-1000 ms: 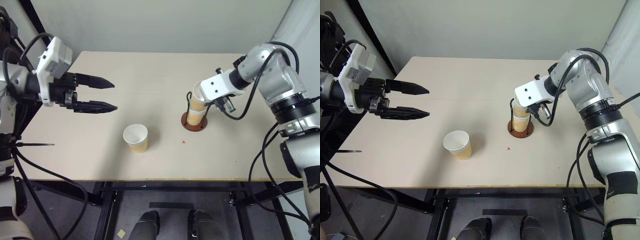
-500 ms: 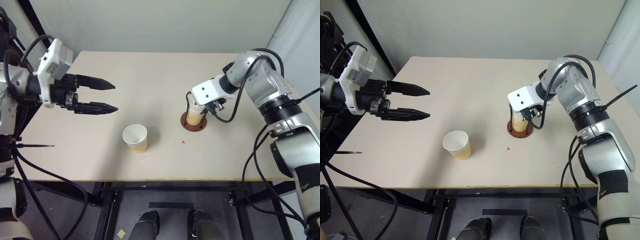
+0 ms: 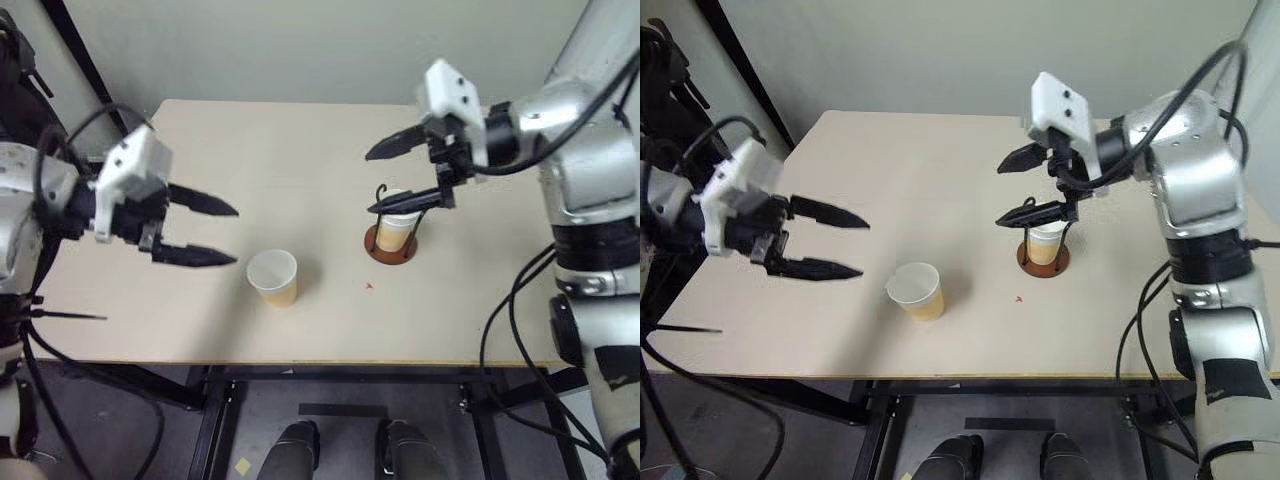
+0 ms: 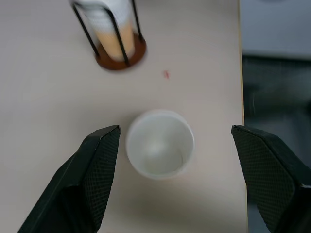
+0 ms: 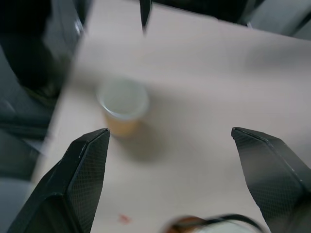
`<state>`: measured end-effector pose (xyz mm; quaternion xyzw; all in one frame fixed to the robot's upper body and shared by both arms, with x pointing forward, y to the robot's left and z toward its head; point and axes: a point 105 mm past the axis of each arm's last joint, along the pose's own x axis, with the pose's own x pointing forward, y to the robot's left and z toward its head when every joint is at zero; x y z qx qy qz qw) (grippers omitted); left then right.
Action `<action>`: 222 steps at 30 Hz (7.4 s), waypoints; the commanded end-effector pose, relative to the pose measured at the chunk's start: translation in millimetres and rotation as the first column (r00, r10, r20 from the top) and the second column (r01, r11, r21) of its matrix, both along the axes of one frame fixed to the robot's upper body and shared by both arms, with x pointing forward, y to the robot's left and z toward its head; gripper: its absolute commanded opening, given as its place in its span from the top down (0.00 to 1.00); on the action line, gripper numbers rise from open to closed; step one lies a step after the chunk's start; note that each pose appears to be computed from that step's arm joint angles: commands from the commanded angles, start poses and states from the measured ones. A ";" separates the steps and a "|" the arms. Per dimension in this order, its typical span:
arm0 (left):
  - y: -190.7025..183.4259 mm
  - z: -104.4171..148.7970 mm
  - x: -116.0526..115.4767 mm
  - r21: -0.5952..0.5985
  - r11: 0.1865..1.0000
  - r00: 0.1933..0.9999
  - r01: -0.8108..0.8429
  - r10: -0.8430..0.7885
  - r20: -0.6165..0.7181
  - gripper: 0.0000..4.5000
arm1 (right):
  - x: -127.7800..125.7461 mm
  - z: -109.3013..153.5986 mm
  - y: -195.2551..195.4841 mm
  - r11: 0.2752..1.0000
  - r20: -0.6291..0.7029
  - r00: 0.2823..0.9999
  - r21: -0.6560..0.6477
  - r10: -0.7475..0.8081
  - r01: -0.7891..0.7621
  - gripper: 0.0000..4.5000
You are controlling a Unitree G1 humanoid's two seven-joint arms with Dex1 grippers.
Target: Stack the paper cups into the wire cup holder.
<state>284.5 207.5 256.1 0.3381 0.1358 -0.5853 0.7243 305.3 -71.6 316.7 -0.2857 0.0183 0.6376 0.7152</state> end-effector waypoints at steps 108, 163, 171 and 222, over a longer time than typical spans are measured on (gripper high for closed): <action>-114.1 102.4 77.9 0.122 0.957 0.922 0.265 -0.288 0.258 0.99 | -1.2 -29.0 -54.0 0.986 -0.141 0.978 -0.085 -0.153 0.142 0.07; -230.6 35.9 109.5 0.192 0.935 0.848 0.299 -0.353 0.396 0.99 | -31.0 -2.5 -117.3 0.819 0.017 0.819 0.001 -0.574 0.574 0.07; -235.9 30.9 113.4 0.168 0.948 0.855 0.272 -0.318 0.411 0.99 | -33.7 -3.5 -118.0 0.816 0.009 0.816 -0.002 -0.578 0.578 0.07; -145.0 85.9 119.2 -0.404 0.904 0.974 0.139 -0.052 0.220 0.06 | -1.4 -8.6 -120.6 0.851 0.023 0.851 -0.020 -0.524 0.525 0.07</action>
